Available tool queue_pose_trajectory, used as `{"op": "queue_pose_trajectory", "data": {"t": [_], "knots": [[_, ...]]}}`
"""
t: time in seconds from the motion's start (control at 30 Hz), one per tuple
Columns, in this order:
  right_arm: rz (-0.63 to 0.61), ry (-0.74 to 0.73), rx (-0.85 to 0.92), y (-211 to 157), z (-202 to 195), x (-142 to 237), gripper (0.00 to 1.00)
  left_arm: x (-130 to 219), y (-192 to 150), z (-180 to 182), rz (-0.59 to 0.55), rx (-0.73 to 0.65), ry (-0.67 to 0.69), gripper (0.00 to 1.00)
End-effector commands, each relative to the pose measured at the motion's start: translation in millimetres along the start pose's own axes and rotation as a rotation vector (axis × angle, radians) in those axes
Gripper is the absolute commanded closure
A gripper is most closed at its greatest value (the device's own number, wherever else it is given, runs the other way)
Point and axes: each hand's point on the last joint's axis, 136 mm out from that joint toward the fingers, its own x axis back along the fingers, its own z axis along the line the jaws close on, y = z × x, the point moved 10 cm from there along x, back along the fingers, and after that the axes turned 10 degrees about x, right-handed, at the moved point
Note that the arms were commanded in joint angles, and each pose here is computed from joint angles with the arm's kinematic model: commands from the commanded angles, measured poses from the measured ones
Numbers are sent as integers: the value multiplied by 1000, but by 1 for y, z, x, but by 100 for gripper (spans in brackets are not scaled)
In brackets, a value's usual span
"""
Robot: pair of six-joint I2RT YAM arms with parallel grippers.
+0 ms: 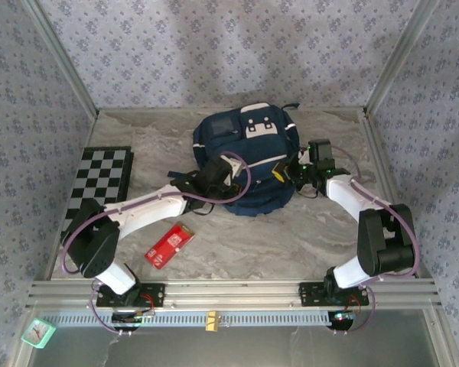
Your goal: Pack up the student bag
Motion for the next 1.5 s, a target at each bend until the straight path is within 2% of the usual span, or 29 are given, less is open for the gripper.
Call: {"op": "queue_pose_trajectory", "data": {"t": [0.0,0.17,0.3,0.4,0.6,0.7,0.93,1.23,1.3,1.47], "knots": [[-44,32,66,20,11,26,100,8,-4,26,6,47,66,100],[-35,51,56,20,15,32,100,12,-2,32,-1,58,57,100],[-52,79,3,11,16,28,100,12,0,-4,-37,4,-49,99],[-63,106,-11,6,20,25,100,0,0,-30,-43,-9,-119,85],[-85,94,-6,-1,27,29,100,-18,4,-61,-61,57,-167,60],[-84,97,-13,-2,26,27,100,-28,10,-66,-73,108,-136,56],[-81,105,-17,-5,25,23,100,-46,17,-64,-86,137,-1,55],[-76,113,-20,-7,26,17,100,-71,22,-70,-64,152,18,60],[-73,111,-18,-8,26,16,100,-73,26,-69,-76,168,38,65],[-71,100,-15,-8,24,19,100,-74,31,-58,-100,202,90,87]]}}
